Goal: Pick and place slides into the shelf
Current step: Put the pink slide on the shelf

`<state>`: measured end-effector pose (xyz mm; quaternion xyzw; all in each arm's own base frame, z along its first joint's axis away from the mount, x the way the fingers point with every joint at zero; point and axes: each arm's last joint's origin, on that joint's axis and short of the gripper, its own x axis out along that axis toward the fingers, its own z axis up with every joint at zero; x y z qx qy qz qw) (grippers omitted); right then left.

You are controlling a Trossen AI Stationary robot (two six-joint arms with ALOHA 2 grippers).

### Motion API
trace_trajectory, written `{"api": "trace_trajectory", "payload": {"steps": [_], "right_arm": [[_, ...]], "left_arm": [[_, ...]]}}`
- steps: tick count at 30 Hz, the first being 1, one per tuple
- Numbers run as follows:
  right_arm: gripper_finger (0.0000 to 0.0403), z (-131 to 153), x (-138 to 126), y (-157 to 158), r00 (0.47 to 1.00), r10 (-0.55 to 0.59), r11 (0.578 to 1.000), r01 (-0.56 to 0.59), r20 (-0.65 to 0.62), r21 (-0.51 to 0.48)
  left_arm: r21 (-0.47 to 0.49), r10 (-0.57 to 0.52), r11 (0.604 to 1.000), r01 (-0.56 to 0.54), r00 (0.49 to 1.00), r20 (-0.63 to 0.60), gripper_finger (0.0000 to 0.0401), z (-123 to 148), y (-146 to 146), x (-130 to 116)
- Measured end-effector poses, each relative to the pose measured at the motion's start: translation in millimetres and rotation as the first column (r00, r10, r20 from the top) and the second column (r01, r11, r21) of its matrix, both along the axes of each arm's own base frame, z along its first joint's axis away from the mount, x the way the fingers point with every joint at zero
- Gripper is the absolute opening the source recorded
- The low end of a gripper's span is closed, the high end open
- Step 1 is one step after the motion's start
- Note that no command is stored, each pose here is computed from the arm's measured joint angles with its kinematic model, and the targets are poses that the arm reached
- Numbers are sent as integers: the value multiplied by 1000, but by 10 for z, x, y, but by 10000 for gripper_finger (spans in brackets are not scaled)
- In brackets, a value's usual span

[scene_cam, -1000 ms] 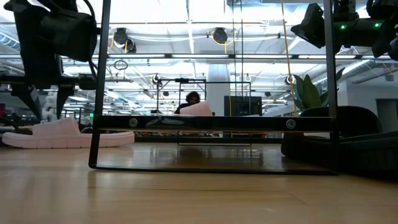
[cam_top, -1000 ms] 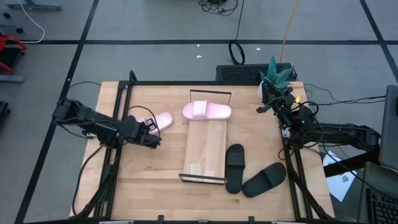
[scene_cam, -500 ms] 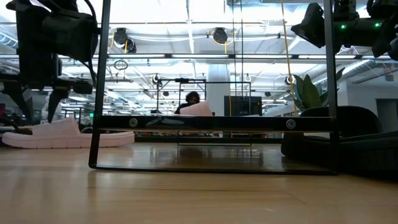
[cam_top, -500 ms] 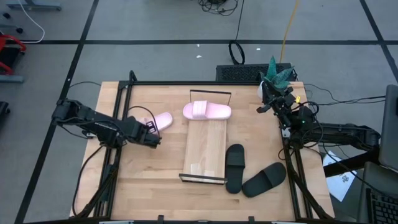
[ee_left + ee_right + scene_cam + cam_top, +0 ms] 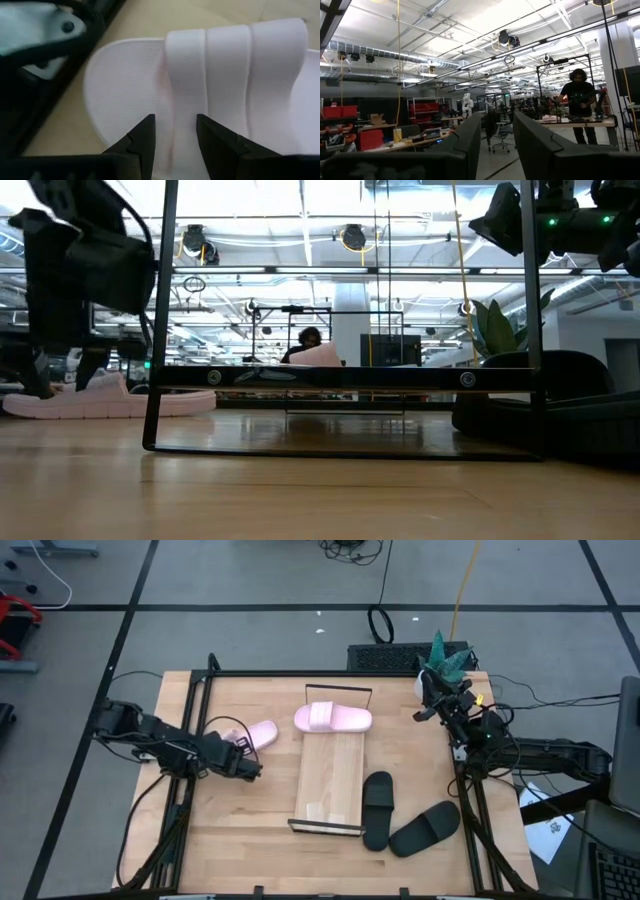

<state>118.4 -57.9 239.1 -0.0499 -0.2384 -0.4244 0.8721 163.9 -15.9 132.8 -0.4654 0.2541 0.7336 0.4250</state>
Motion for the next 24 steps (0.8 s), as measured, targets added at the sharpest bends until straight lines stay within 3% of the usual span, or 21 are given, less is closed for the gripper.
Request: {"api": "trace_trajectory", "payload": {"steps": [8, 12, 17, 24], "right_arm": [[107, 6, -4, 1, 1000, -5, 1000, 5, 0, -8], [107, 6, -4, 1, 1000, -16, 1000, 16, -15, -18], [107, 11, -7, 1, 1000, -18, 1000, 18, -11, -21], [107, 12, -8, 2, 1000, -11, 1000, 11, 1, -14]], "left_arm": [[21, -2, 1000, 0, 996, 89, 136, 12, 11, -39], [38, -19, 999, 11, 977, 214, 136, 143, 5, -33], [63, -43, 998, 30, 975, 217, 136, 221, 27, -121], [65, -29, 998, 12, 962, 270, 136, 78, 37, -163]]}}
